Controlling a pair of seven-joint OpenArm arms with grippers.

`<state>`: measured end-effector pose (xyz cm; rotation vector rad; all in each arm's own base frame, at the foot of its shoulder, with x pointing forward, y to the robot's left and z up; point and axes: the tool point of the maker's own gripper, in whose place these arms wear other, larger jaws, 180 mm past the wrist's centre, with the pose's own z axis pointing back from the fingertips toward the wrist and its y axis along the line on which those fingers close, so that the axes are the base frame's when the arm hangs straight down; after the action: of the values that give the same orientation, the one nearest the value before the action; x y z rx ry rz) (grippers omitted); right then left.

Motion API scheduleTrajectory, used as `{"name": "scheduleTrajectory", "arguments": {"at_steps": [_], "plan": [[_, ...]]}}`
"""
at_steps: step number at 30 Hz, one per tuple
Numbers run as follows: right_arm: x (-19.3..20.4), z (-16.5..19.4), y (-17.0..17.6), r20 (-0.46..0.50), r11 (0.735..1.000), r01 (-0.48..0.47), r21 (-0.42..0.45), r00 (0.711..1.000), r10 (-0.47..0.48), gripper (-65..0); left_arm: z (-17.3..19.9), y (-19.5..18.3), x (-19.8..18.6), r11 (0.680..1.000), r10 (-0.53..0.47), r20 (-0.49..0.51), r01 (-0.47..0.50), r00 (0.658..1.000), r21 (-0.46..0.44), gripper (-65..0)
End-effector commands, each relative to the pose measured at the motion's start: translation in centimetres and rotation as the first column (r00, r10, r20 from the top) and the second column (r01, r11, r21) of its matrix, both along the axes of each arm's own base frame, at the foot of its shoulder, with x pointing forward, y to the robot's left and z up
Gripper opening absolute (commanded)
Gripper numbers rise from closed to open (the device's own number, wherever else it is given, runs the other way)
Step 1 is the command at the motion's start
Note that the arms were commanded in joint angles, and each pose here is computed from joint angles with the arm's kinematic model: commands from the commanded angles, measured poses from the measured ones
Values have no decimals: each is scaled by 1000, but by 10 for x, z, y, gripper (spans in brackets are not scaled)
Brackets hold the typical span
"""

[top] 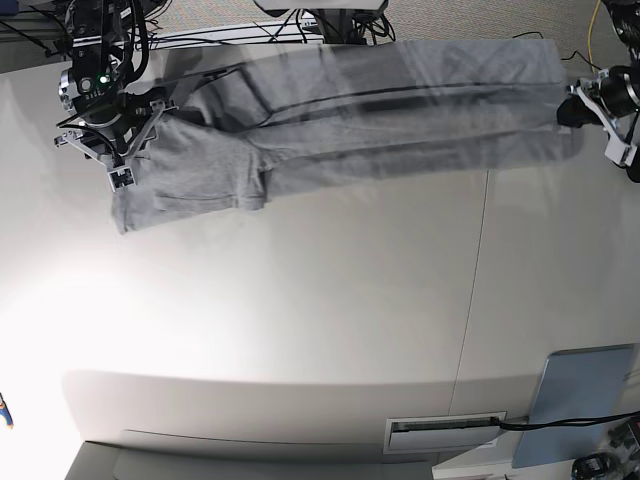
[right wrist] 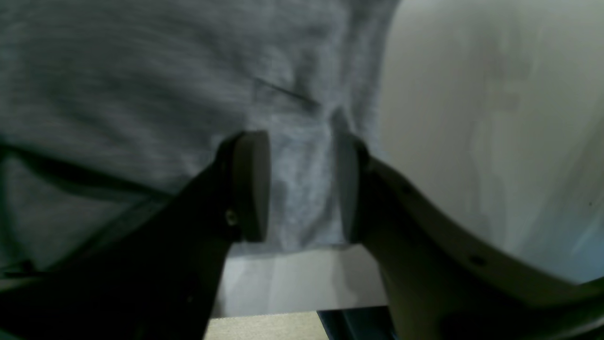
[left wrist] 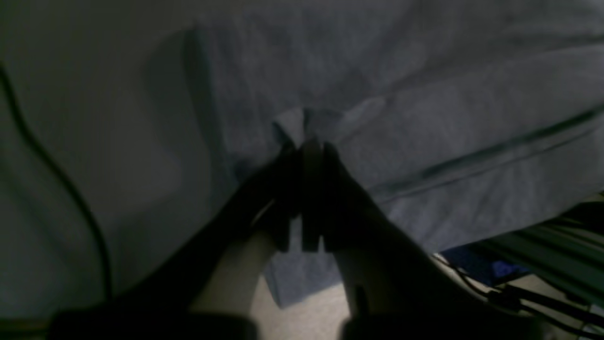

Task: Fold the T-shirt properly
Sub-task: 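Hold the folded strip with both grippers and smooth it flat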

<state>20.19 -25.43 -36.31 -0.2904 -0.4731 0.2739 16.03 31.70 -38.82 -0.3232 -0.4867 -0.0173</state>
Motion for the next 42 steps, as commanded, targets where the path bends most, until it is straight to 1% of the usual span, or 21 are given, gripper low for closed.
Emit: {"name": "scheduleTrajectory", "arguments": {"at_steps": [1,3,4,5,7,10,14,17,20,23,27,30,32,33,35,37,39,41,42], "plan": [[7,10,-2,41,1000,-10,-15,999,11,-415,9,7,8,1000,10,33,-10,999,20,-505],[7,10,-2,40,1000,-11,-15,999,11,-415,6,6,6,999,30,24,-31,999,15,-409],[7,10,-2,40,1000,-10,-15,999,11,-415,5,5,7,999,48,28,-48,998,10,-374],[7,10,-2,41,1000,-11,-14,999,11,-415,3,5,7,998,61,32,-62,998,8,-349],[7,10,-2,40,1000,-10,-15,999,11,-415,-1,6,7,995,94,34,-95,995,20,-332],[7,10,-2,41,1000,-11,-15,999,12,-415,-9,10,4,990,124,31,-126,992,59,-332],[7,10,-2,41,1000,-11,-15,999,11,-416,-21,14,-3,979,175,-2,-174,984,105,-332],[8,10,-2,42,1000,-12,-15,999,12,-415,-28,13,-8,975,198,-22,-195,980,104,-332],[8,11,-3,45,1000,-14,-17,999,15,-416,-34,8,-11,975,216,-33,-213,976,68,-332],[9,13,-5,49,999,-19,-26,999,20,-415,-38,-1,-13,972,236,-38,-236,971,2,-333],[11,14,-6,56,999,-19,-27,998,20,-416,-39,-13,-15,967,240,-53,-244,969,-78,-337],[12,15,-6,62,999,-20,-26,998,22,-415,-37,-19,-13,966,225,-48,-230,973,-116,-376],[13,15,-5,64,999,-21,-26,998,23,-416,-36,-19,-13,966,227,-44,-230,973,-117,-405],[13,15,-5,64,999,-21,-26,998,23,-415,-37,-16,-13,968,227,-42,-230,973,-103,-407],[13,15,-5,65,999,-21,-26,998,23,-415,-40,-5,-14,973,227,-36,-228,973,-32,-405],[13,15,-5,65,999,-21,-25,998,23,-416,-44,10,-16,969,241,-32,-239,970,59,-405],[13,15,-5,65,999,-21,-25,998,23,-416,-47,20,-18,963,247,-32,-241,969,121,-405],[13,15,-5,68,999,-22,-25,997,23,-415,-46,20,-18,964,236,-28,-230,971,130,-398],[13,15,-5,68,999,-22,-25,997,24,-415,-45,19,-17,969,217,-22,-213,976,128,-381]]}}
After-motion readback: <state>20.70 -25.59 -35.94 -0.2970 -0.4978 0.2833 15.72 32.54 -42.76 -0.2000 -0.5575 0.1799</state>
